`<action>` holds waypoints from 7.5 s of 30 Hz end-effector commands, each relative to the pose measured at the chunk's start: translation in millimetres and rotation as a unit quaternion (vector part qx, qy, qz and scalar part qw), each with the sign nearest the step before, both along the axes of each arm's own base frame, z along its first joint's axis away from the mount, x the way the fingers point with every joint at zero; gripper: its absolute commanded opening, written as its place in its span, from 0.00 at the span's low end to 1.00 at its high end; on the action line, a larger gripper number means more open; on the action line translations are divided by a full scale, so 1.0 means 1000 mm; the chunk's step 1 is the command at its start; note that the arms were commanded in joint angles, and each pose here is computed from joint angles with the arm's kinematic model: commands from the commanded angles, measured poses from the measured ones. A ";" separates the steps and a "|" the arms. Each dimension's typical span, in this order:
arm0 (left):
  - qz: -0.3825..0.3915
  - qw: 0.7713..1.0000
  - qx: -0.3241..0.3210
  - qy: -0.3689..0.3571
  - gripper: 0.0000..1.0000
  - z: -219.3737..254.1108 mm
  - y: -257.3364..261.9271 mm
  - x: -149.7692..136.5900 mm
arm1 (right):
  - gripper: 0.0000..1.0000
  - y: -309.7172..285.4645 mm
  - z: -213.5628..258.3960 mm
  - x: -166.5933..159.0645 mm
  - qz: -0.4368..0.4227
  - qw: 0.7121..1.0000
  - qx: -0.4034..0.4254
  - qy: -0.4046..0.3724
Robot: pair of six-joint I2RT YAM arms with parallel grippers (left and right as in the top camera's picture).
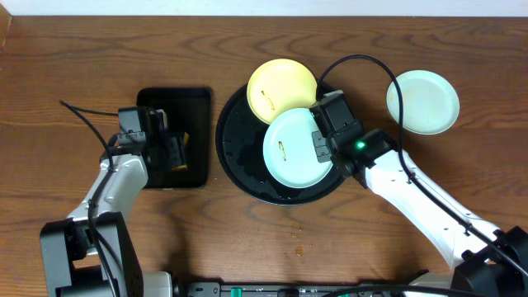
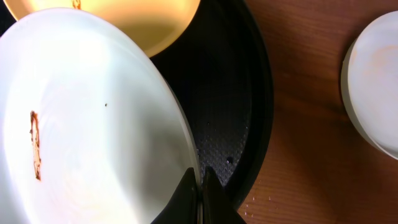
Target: Clean dirty plates on tray and stack at the side
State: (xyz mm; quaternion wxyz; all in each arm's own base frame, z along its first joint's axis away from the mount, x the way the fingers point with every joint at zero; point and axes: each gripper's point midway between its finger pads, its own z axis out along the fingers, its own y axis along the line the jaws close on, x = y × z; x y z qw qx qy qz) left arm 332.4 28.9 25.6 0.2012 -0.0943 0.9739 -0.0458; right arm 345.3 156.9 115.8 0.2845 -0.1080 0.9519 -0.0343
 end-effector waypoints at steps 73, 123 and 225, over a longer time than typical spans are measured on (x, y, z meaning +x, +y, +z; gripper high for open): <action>0.035 0.999 -0.003 -0.008 0.74 -0.012 0.001 0.001 | 0.01 0.003 -0.003 0.001 -0.027 0.999 0.017 0.002; 0.035 0.999 -0.003 -0.008 0.61 -0.012 0.001 0.000 | 0.20 -0.009 -0.095 -0.010 -0.051 0.981 0.103 0.155; -0.029 0.971 -0.024 -0.235 0.07 0.112 -0.016 0.051 | 0.01 -0.005 -0.118 -0.017 -0.040 0.981 0.129 0.138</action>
